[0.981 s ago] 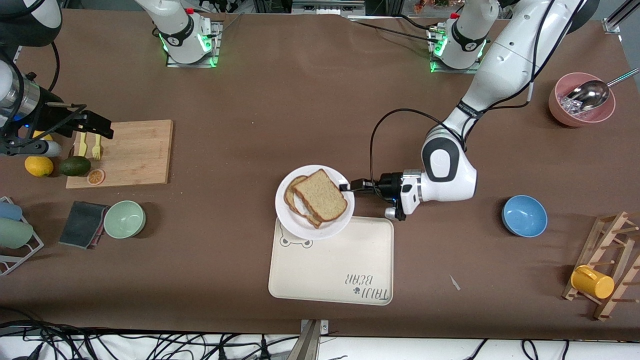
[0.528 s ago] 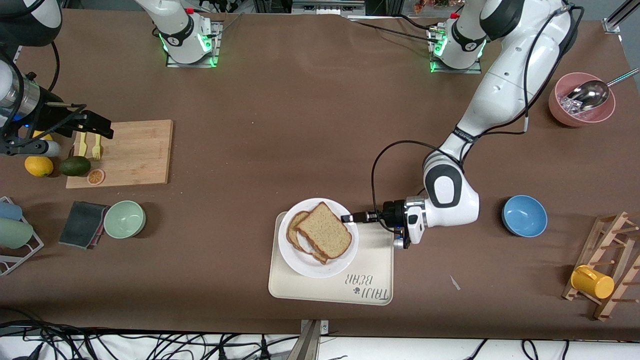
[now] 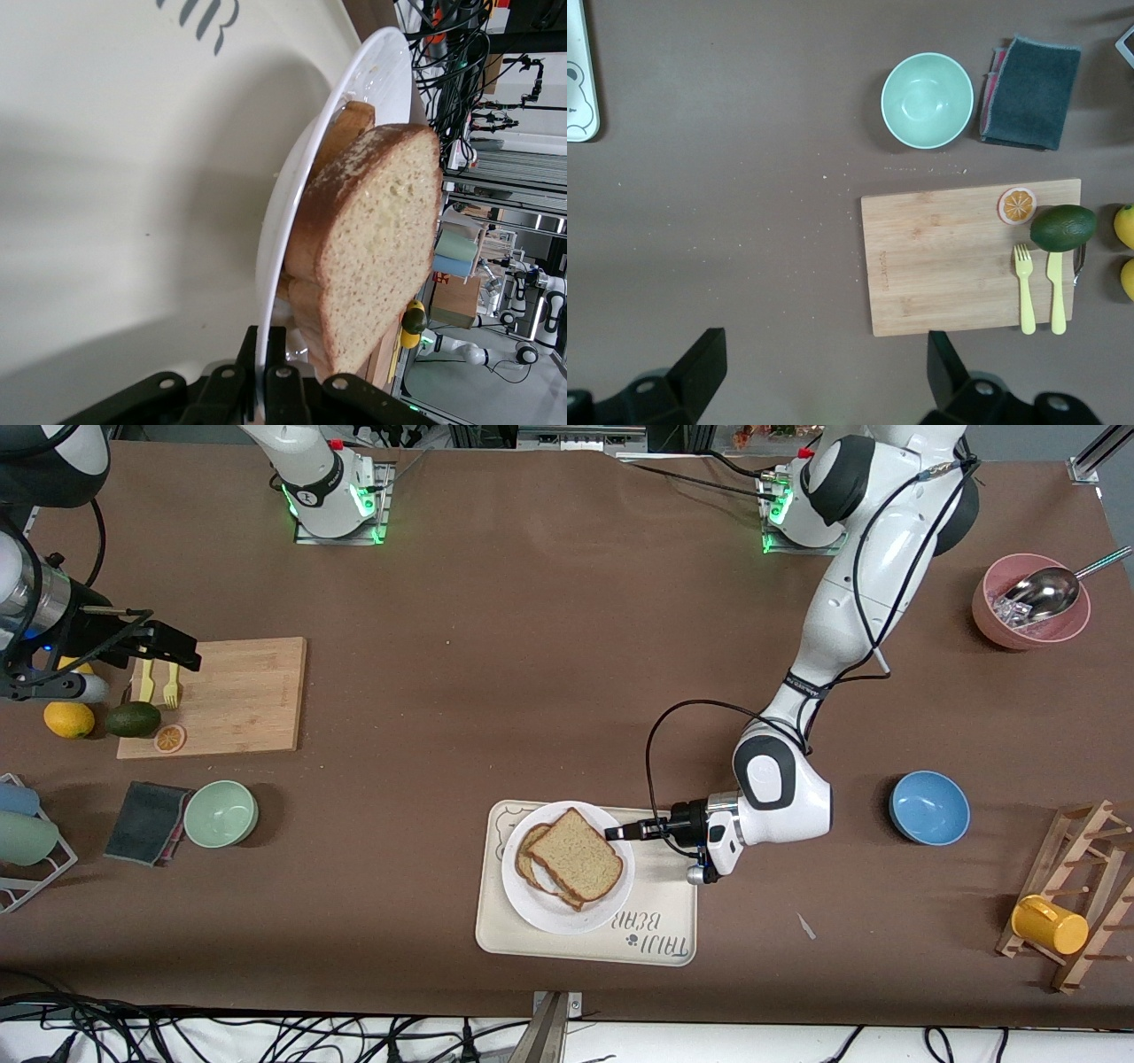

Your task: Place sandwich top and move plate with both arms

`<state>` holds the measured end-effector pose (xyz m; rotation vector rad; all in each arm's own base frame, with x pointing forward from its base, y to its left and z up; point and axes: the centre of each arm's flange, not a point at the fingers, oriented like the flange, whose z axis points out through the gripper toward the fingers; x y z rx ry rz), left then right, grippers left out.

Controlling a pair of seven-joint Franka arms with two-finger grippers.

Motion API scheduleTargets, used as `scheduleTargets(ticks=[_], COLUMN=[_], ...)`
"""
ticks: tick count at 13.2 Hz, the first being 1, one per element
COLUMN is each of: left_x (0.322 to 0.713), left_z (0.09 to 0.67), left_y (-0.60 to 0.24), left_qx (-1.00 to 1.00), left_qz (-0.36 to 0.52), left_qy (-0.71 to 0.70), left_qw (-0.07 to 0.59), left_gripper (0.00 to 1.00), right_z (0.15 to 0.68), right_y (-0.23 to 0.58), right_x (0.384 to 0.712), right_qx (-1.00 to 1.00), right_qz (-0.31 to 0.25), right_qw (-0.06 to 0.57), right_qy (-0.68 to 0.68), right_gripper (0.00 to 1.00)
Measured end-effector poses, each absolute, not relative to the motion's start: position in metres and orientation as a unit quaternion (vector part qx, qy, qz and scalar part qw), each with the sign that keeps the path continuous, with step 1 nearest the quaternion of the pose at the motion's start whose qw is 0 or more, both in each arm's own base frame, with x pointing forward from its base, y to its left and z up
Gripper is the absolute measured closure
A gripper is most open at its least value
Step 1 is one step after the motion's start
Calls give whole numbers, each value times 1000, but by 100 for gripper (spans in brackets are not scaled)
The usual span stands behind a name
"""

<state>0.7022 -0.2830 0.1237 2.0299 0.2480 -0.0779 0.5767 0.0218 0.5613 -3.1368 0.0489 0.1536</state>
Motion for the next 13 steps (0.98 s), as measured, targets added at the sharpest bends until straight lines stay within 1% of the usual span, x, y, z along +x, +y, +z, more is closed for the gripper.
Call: scheduleTargets(ticks=[4, 6, 8, 9, 10, 13], left_x=[701, 703, 704, 705, 707, 716], left_z=[113, 115, 116, 117, 120, 138], left_y=[-281, -281, -280, -280, -279, -274], left_qx=[847, 847, 848, 848, 848, 864], left_qz=[-36, -34, -30, -28, -24, -8], left_qy=[107, 107, 107, 107, 106, 74], left_qw=[519, 519, 519, 518, 518, 498], left_gripper=[95, 90, 73, 62, 53, 19], right_z=[561, 561, 561, 561, 561, 561], right_y=[22, 22, 22, 22, 22, 22], right_x=[577, 577, 577, 577, 577, 577], right_qx=[-999, -999, -999, -999, -999, -999], right_qz=[49, 49, 49, 49, 49, 49], right_qw=[0, 0, 0, 0, 0, 0], right_qy=[16, 16, 16, 16, 16, 16], right_gripper=[0, 0, 0, 0, 0, 0])
